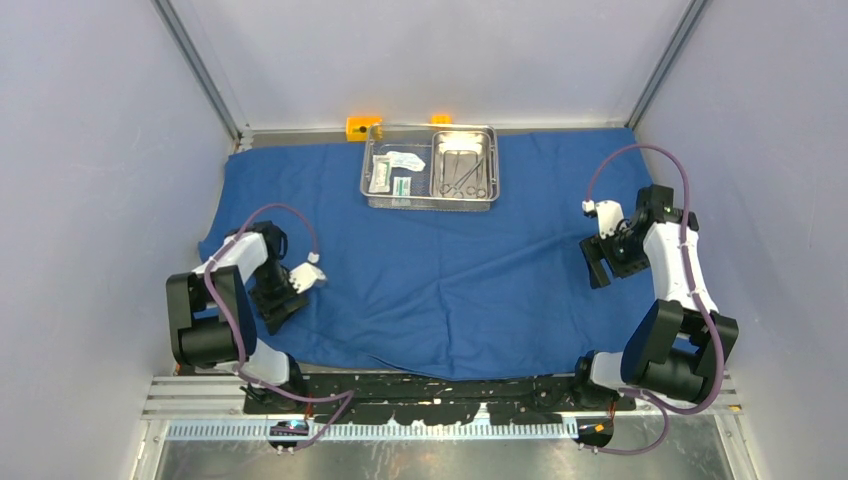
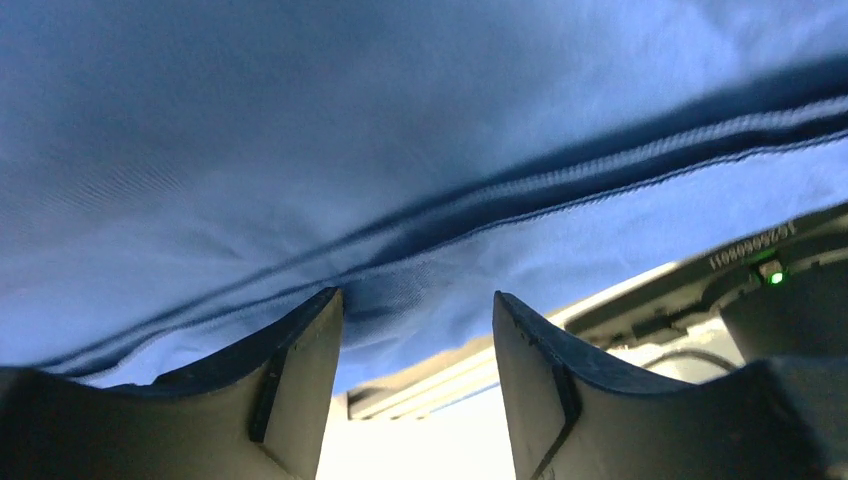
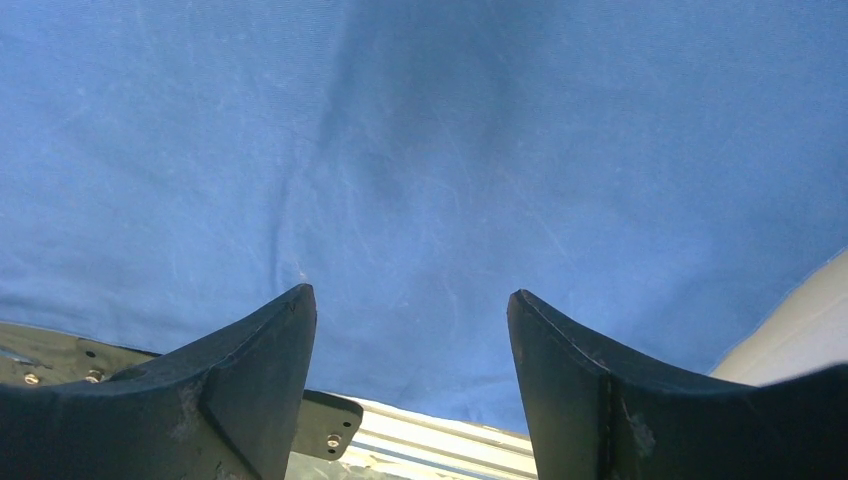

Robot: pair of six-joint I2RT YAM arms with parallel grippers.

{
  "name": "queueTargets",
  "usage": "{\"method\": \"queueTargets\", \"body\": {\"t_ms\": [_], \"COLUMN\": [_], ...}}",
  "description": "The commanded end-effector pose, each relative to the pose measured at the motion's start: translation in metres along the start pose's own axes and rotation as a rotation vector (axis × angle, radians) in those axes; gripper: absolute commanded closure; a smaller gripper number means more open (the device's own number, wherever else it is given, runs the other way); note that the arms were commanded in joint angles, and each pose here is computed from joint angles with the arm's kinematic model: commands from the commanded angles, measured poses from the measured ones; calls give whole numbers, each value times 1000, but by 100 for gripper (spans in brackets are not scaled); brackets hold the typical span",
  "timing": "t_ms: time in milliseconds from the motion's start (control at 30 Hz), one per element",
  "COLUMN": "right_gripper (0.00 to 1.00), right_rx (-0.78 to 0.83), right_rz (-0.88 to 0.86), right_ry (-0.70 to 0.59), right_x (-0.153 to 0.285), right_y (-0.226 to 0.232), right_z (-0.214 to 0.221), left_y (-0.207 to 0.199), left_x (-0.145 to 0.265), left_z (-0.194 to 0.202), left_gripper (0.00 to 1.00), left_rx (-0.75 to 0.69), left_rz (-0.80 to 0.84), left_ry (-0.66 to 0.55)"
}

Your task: Open and lay out the surgical kit

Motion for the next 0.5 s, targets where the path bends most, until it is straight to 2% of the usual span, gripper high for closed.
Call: {"method": "queueTargets", "body": {"t_ms": [0, 133, 233, 300, 467], "right_gripper": [25, 25, 26, 26, 26], "right_rx": [34, 37, 37, 34, 19], "right_rz": [38, 43, 46, 45, 23], "right_ry": [-9, -12, -15, -23, -44], "right_x": [10, 11, 12, 13, 11], "right_y": [-4, -6, -9, -12, -16], "right_z": [-1, -3, -6, -10, -20], "left_y": [-17, -35, -44, -47, -46], "left_x": [10, 18, 31, 48, 101], "left_z": [35, 63, 76, 76, 55], "left_gripper": [43, 47, 50, 51, 53], "left_rx": [-35, -65, -92, -94, -70], "left_rz": [74, 106, 99, 78, 60], "left_ry": [194, 324, 354, 301, 61]}}
Point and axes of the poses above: each gripper's point midway between its finger pads, its own x axis back along the fingers, its own y axis along the line the jaws close on, z = x × y, the point moved 6 cm from there along x, back along the fingers, and after that the axes turned 5 degrees about x, right-handed, at the moved point
